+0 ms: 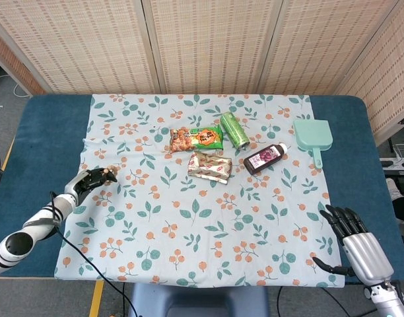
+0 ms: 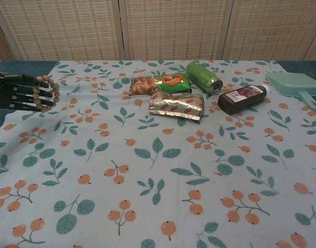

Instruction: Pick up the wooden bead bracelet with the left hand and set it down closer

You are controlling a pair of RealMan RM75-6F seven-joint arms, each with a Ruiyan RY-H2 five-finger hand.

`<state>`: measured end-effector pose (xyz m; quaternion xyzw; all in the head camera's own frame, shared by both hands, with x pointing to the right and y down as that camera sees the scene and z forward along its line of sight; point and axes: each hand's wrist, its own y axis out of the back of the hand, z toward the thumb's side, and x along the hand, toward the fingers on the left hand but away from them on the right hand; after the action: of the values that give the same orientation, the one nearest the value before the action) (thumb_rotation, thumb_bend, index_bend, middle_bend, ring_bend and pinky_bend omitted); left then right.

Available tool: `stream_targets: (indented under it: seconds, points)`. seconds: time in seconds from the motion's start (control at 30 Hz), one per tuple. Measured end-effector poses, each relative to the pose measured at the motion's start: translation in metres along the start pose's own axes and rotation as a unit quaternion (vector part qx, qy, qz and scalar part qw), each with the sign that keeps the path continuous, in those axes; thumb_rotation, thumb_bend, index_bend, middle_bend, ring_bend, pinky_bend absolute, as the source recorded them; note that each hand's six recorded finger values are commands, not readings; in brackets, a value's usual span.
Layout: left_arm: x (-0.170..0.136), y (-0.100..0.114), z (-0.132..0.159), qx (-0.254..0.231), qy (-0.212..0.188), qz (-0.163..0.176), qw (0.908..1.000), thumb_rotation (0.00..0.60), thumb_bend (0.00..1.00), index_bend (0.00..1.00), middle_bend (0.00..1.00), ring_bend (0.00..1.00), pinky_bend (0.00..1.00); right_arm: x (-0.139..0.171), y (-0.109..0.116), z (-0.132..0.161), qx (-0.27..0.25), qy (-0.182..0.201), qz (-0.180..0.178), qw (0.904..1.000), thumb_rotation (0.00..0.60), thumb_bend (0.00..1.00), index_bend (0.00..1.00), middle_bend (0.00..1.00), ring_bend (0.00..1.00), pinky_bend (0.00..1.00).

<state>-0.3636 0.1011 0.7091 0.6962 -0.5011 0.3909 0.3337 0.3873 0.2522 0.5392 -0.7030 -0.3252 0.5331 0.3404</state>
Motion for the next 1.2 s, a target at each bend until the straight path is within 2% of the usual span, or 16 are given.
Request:
stream_targets:
  seconds: [0.27, 0.4, 0.43, 0.57, 0.73, 0.87, 0.97, 1.07, 1.13, 1.2]
  points:
    - [-0.002, 0.003, -0.011, -0.004, 0.005, 0.003, 1.0000, 0.536, 0.63, 0.53, 0.46, 0.22, 0.00, 0.001, 0.000, 0.000, 0.000, 0.000, 0.000, 1.0000, 0.319, 0.15, 0.00, 0.00, 0.00, 0.00]
    - [-0.002, 0.003, -0.012, -0.006, 0.006, 0.001, 1.0000, 0.437, 0.66, 0.53, 0.46, 0.22, 0.00, 0.001, 0.000, 0.000, 0.000, 0.000, 0.000, 1.0000, 0.320, 0.15, 0.00, 0.00, 0.00, 0.00]
    - [-0.002, 0.003, -0.012, -0.005, 0.006, 0.001, 1.0000, 0.431, 0.68, 0.54, 0.46, 0.22, 0.00, 0.001, 0.000, 0.000, 0.000, 0.000, 0.000, 1.0000, 0.320, 0.15, 0.00, 0.00, 0.00, 0.00]
    - [-0.001, 0.000, -0.008, -0.006, 0.005, -0.004, 1.0000, 0.477, 0.81, 0.55, 0.46, 0.22, 0.00, 0.000, -0.001, 0.000, 0.000, 0.000, 0.000, 1.0000, 0.319, 0.15, 0.00, 0.00, 0.00, 0.00]
    - [0.001, -0.003, -0.001, -0.009, 0.005, -0.008, 0.9999, 0.499, 0.90, 0.57, 0.46, 0.22, 0.00, 0.000, 0.000, 0.000, 0.000, 0.000, 0.000, 1.0000, 0.319, 0.15, 0.00, 0.00, 0.00, 0.00]
    - [0.000, -0.004, 0.001, -0.007, 0.008, -0.009, 0.9999, 0.561, 1.00, 0.57, 0.47, 0.22, 0.00, 0.001, 0.000, 0.000, 0.000, 0.001, -0.001, 1.0000, 0.320, 0.15, 0.00, 0.00, 0.00, 0.00]
    - [0.000, -0.005, 0.002, -0.002, 0.010, -0.010, 0.9999, 0.569, 1.00, 0.56, 0.47, 0.22, 0.00, 0.001, 0.000, 0.000, 0.000, 0.000, -0.002, 1.0000, 0.320, 0.16, 0.00, 0.00, 0.00, 0.00]
    - [-0.001, -0.007, 0.002, 0.003, 0.010, -0.012, 0.9999, 0.552, 0.99, 0.53, 0.46, 0.22, 0.00, 0.001, 0.000, 0.000, 0.000, 0.000, -0.002, 1.0000, 0.319, 0.16, 0.00, 0.00, 0.00, 0.00]
    - [-0.002, -0.007, 0.001, 0.001, 0.010, -0.012, 0.9999, 0.487, 0.91, 0.52, 0.46, 0.22, 0.00, 0.001, 0.000, 0.000, 0.000, 0.000, -0.002, 1.0000, 0.319, 0.16, 0.00, 0.00, 0.00, 0.00]
    - [-0.003, -0.007, -0.001, -0.003, 0.009, -0.011, 0.9999, 0.447, 0.81, 0.51, 0.45, 0.22, 0.00, 0.001, 0.000, 0.000, 0.000, 0.001, -0.001, 1.0000, 0.320, 0.16, 0.00, 0.00, 0.00, 0.00]
